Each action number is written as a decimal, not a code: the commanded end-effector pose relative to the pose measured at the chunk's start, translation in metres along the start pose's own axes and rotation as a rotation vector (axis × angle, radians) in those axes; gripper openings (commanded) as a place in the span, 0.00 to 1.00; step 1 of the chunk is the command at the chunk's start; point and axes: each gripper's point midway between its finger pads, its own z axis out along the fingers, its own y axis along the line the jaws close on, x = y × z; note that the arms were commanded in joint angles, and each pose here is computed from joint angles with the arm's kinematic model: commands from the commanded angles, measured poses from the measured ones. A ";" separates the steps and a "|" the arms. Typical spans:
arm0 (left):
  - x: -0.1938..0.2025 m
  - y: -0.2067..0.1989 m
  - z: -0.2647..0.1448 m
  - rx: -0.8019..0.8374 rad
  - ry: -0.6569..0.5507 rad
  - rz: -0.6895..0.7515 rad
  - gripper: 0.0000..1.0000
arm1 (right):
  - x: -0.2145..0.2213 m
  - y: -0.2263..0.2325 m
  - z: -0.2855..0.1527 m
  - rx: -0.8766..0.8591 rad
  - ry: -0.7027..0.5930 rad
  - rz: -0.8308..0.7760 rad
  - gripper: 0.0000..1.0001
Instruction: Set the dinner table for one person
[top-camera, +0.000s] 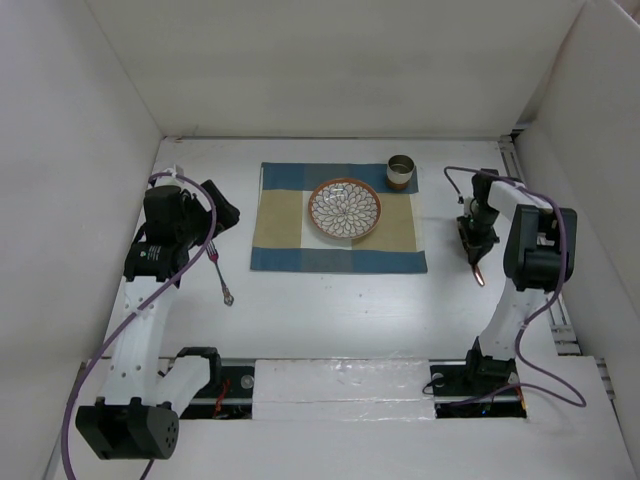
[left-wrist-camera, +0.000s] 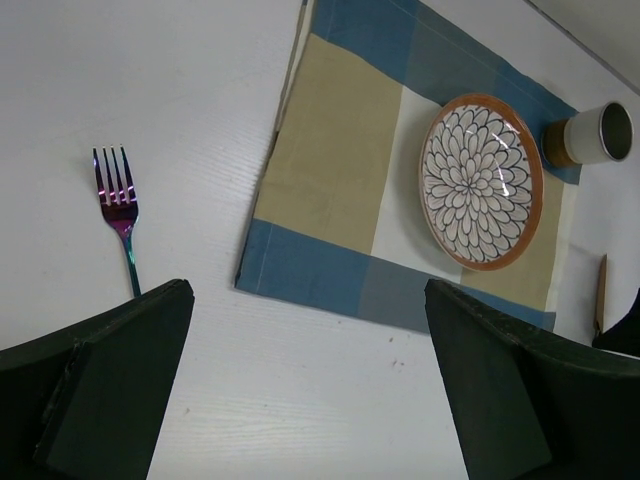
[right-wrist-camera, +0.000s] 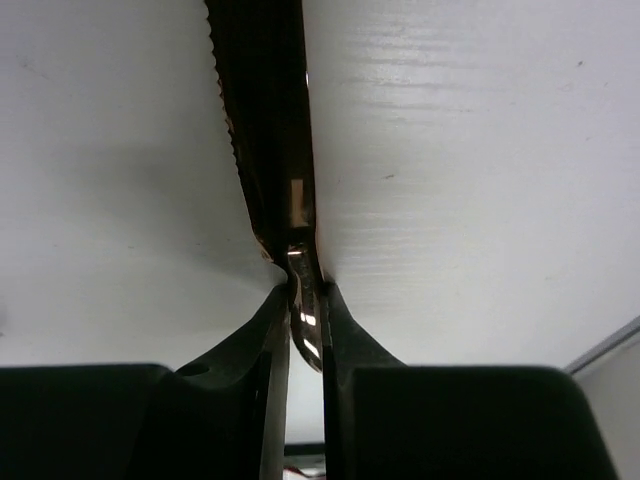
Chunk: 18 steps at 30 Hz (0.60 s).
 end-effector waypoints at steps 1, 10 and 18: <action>-0.010 -0.009 -0.003 0.032 -0.031 0.025 1.00 | -0.049 0.026 0.005 -0.114 -0.264 0.095 0.00; -0.006 -0.008 -0.001 0.024 -0.025 0.029 1.00 | -0.051 0.028 -0.023 -0.149 -0.423 0.280 0.00; -0.006 -0.006 0.001 0.012 -0.021 0.028 1.00 | -0.061 0.032 -0.078 -0.189 -0.577 0.281 0.00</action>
